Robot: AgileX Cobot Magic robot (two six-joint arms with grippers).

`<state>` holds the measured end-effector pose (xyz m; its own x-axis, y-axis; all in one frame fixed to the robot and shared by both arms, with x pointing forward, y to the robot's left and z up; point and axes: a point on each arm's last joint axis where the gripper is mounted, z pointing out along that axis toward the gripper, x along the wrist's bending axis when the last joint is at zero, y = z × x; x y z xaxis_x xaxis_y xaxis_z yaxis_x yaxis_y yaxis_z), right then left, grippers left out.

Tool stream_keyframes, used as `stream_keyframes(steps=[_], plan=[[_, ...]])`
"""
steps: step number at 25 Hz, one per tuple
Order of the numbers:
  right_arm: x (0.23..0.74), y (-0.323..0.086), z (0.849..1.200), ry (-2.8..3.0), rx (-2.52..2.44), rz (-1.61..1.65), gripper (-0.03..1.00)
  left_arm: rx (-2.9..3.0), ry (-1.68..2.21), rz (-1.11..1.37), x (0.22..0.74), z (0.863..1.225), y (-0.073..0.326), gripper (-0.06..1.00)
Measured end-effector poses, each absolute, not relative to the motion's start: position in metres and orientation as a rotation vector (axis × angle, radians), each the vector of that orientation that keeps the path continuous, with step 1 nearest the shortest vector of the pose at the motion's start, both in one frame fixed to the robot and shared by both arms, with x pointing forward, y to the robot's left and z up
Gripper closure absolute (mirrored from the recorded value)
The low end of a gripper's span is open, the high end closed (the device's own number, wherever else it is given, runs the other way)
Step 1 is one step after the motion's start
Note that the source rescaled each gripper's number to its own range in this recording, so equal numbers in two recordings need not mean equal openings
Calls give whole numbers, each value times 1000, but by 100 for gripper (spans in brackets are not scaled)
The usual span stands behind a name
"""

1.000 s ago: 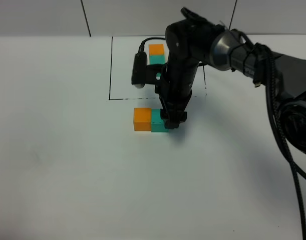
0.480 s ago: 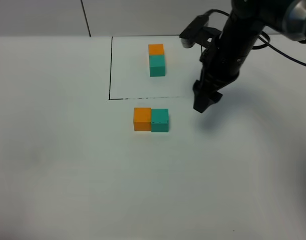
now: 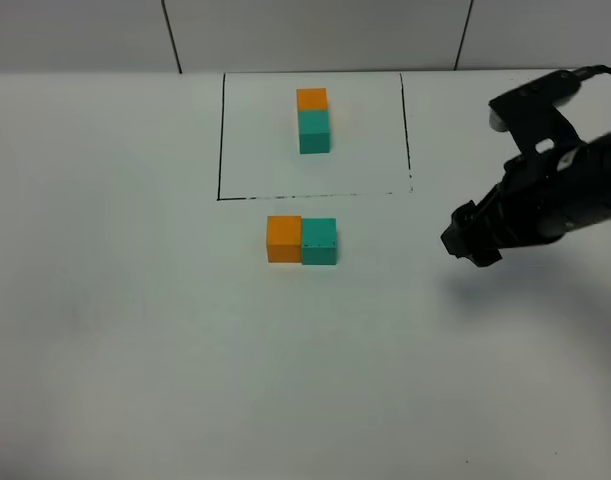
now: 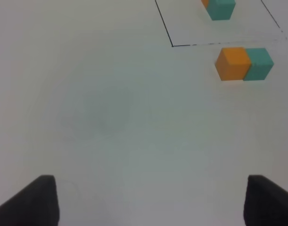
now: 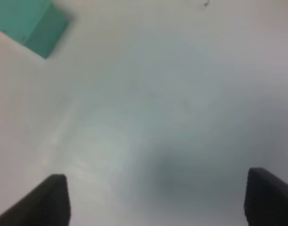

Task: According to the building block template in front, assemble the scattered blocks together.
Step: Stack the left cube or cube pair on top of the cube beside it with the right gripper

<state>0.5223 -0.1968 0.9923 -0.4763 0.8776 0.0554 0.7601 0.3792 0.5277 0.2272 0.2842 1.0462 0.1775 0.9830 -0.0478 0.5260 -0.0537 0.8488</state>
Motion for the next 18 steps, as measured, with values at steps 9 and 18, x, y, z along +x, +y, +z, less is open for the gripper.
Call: stream_keyframes(steps=[9,18], plan=[[512,-197,995,2364,1395,771,38,1688,1449,753,227,1046,284,11],[560,-126,1013,2711,848,556,18,1688,1449,753,227,1046,284,11]])
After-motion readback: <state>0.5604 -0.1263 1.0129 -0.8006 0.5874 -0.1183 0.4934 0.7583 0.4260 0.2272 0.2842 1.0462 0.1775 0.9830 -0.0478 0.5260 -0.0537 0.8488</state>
